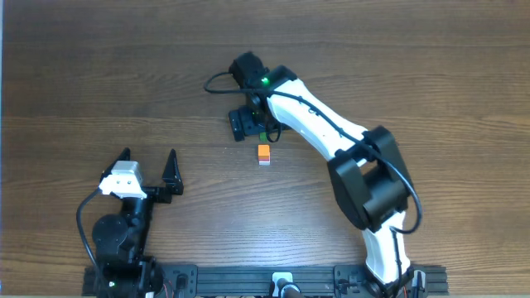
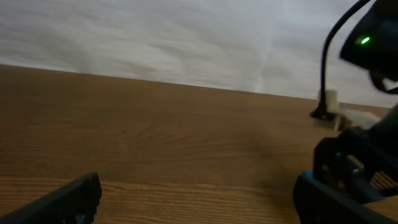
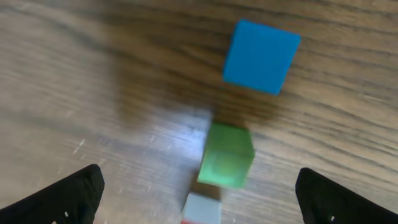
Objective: Stack Cubes
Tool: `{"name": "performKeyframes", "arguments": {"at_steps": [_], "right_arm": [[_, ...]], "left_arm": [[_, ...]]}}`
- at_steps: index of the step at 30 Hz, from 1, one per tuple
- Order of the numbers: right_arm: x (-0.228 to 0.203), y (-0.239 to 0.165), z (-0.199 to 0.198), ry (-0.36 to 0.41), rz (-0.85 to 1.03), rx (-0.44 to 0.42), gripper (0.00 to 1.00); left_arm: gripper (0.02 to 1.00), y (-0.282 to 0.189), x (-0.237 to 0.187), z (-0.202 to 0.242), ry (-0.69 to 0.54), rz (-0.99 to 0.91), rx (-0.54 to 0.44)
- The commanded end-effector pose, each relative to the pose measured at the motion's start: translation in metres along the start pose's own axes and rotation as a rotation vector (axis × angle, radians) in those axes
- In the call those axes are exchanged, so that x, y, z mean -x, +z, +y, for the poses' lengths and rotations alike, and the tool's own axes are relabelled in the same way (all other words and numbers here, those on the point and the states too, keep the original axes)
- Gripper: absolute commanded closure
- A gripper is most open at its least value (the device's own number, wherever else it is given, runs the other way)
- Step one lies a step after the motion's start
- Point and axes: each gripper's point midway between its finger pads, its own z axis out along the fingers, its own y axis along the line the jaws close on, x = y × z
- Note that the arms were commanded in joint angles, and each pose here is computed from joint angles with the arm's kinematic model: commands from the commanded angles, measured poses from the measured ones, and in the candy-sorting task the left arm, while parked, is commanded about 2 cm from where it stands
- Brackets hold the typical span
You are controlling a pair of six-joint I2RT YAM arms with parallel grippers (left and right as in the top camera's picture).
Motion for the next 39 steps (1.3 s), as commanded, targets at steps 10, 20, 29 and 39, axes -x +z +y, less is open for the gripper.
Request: {"name": "performKeyframes", "arguments": {"at_steps": [10, 20, 29, 39], "right_arm": [[0.006, 0.008, -0.022, 0.192, -0.026, -0.131, 0.007], [0.004, 0.023, -0.016, 0.162, 0.006, -0.103, 0.073], [0.003, 0.024, -0.015, 0.162, 0.011, -0.096, 0.169], [0.0, 0.027, -0.01, 0.152, 0.019, -0.092, 0.257]], "left_arm": [[0.018, 0.0, -0.002, -0.003, 0.015, 0.001, -0.016], [0.018, 0.0, -0.002, -0.003, 0.015, 0.001, -0.016], [0.018, 0.0, -0.002, -0.003, 0.015, 0.001, -0.016], [0.018, 0.0, -0.002, -0.003, 0.015, 0.001, -0.016]]}}
